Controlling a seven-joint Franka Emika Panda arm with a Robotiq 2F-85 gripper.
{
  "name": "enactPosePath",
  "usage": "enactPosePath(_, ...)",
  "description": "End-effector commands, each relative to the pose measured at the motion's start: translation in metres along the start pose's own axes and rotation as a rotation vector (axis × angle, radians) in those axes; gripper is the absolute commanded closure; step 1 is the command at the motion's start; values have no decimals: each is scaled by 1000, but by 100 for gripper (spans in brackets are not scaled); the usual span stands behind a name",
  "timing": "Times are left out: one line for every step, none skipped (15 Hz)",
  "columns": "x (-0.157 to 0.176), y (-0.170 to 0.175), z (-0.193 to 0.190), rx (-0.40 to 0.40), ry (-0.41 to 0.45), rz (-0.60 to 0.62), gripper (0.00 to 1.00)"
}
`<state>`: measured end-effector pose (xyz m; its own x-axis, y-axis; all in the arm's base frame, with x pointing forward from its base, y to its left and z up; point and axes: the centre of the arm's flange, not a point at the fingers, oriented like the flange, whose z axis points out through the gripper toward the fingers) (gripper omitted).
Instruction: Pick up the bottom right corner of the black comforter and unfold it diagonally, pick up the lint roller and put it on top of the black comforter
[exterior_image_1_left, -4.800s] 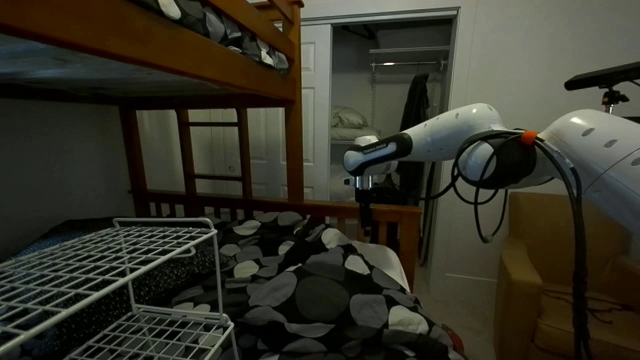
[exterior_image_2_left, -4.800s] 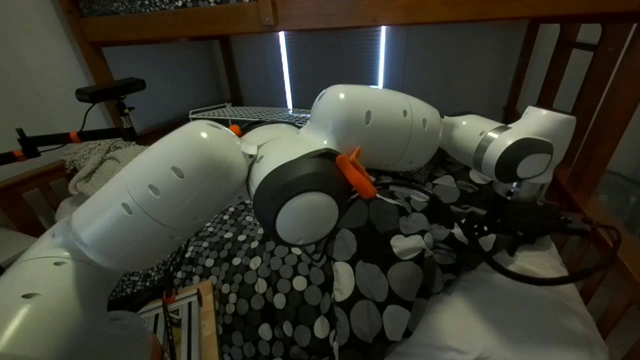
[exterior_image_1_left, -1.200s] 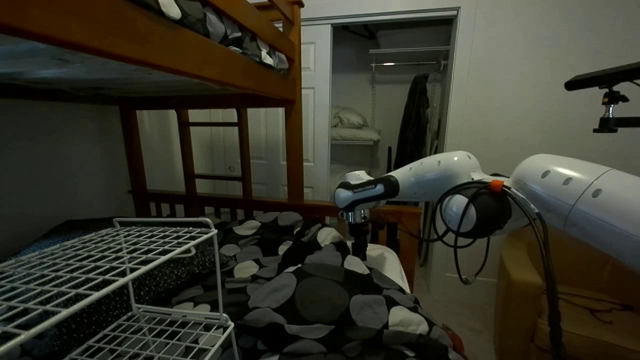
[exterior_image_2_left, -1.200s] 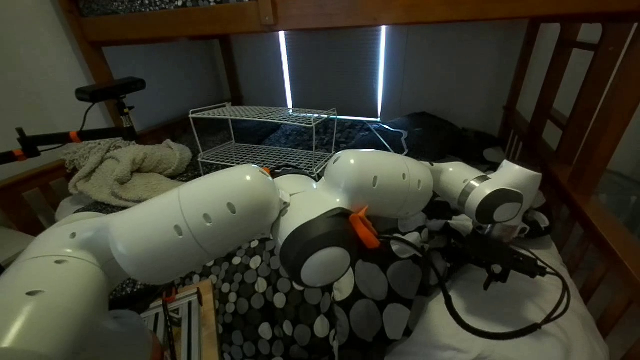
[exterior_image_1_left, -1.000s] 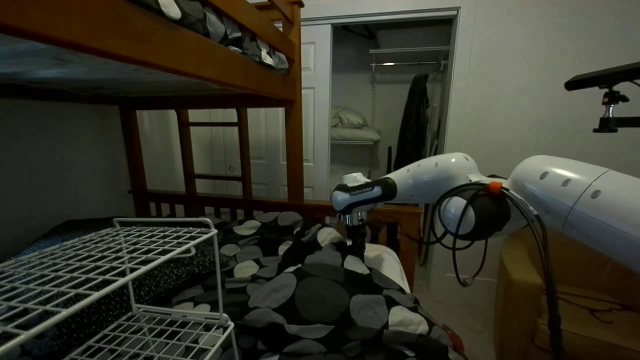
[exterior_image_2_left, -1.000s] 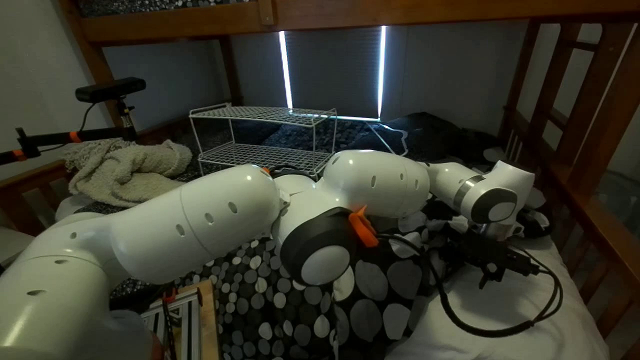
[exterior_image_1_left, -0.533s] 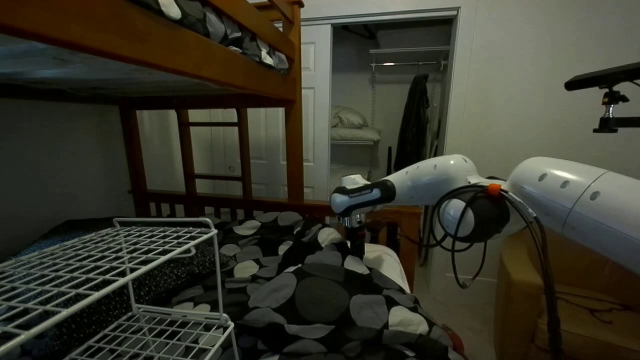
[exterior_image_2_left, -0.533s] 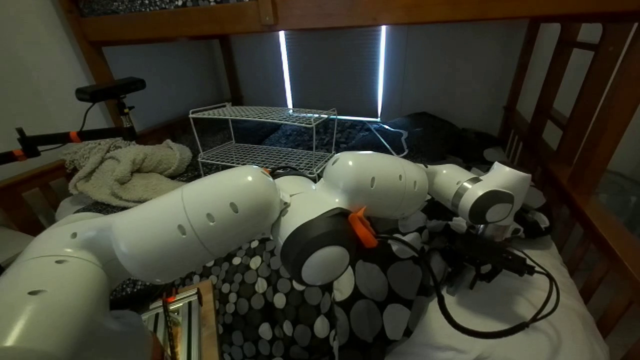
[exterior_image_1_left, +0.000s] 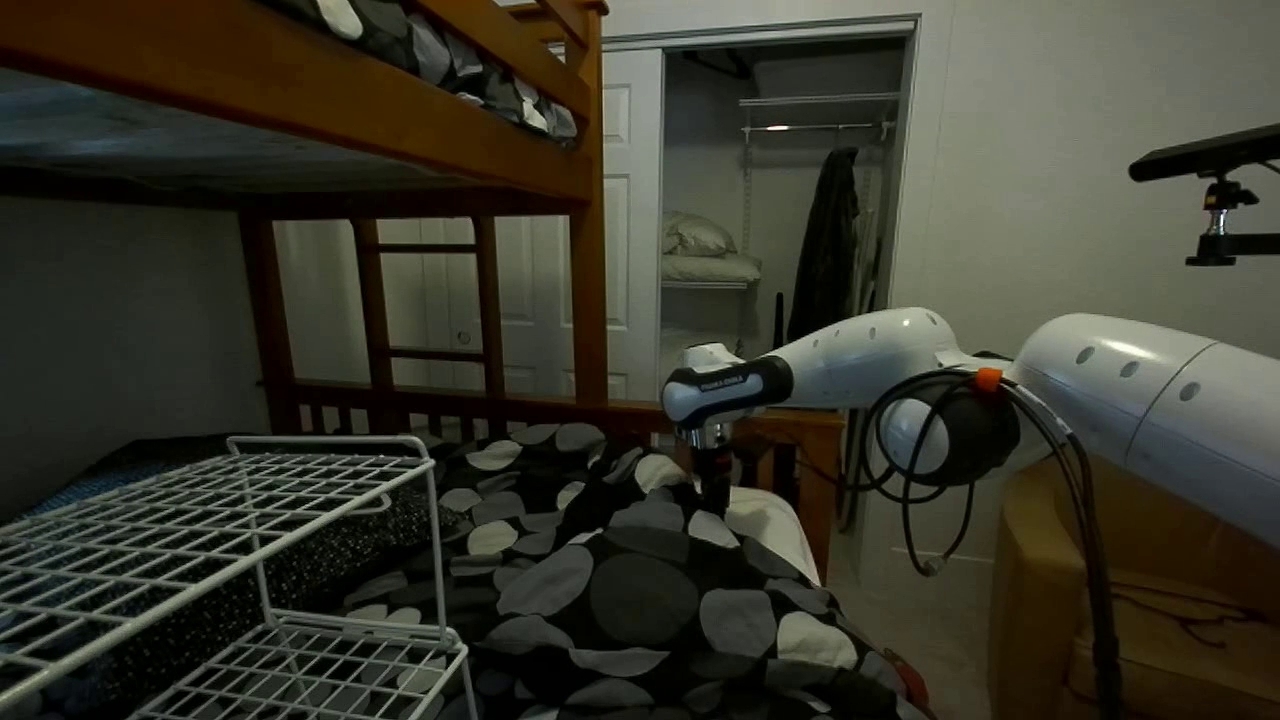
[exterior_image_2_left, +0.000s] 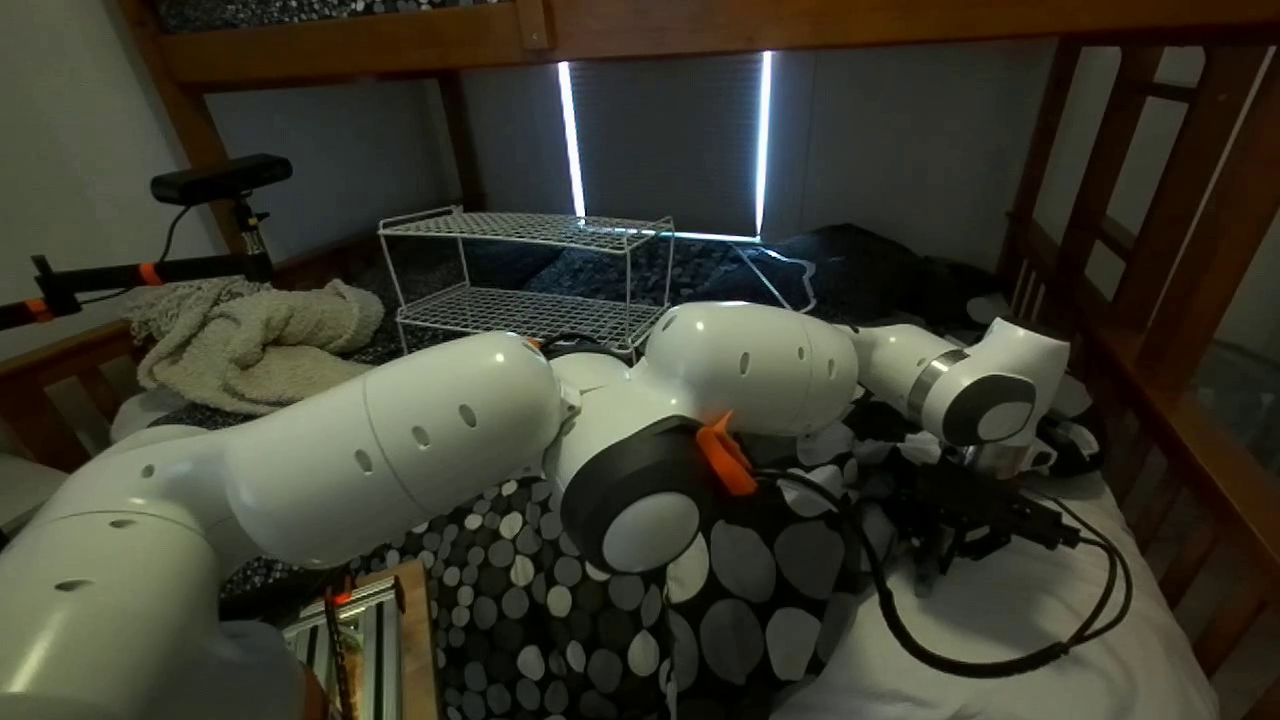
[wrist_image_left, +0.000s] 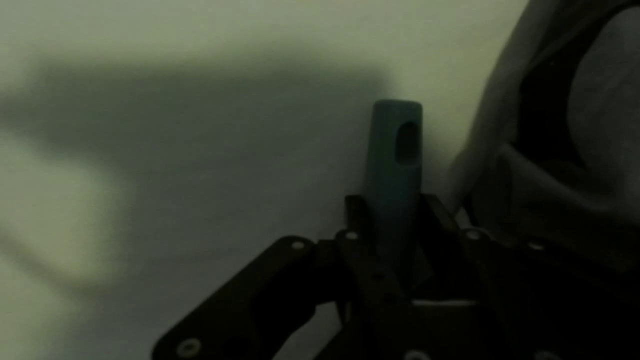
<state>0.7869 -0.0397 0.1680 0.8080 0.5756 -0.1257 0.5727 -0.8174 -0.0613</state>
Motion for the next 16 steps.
enactPosePath(13,16,9,-20,20,6,38)
enactPosePath(15,17,10,-24,27,4,30)
enactPosePath(18,18,10,-29,41,-1,23)
enactPosePath(20,18,11,-34,57,-6,16)
enactPosePath(24,17,11,-35,73,-11,8)
enactPosePath(26,16,12,-36,83,-16,37)
enactPosePath(27,16,13,-37,89,-19,47)
enactPosePath(28,15,14,-35,89,-21,47)
enactPosePath(28,15,14,-34,89,-23,53)
enactPosePath(28,15,15,-34,88,-24,63)
enactPosePath(28,15,16,-37,85,-30,71)
enactPosePath(28,14,16,-35,84,-32,79)
enactPosePath(29,14,16,-35,85,-37,86)
enactPosePath(28,15,15,-32,92,-37,95)
enactPosePath(27,17,12,-38,97,-42,93)
enactPosePath(23,20,6,-47,114,-43,93)
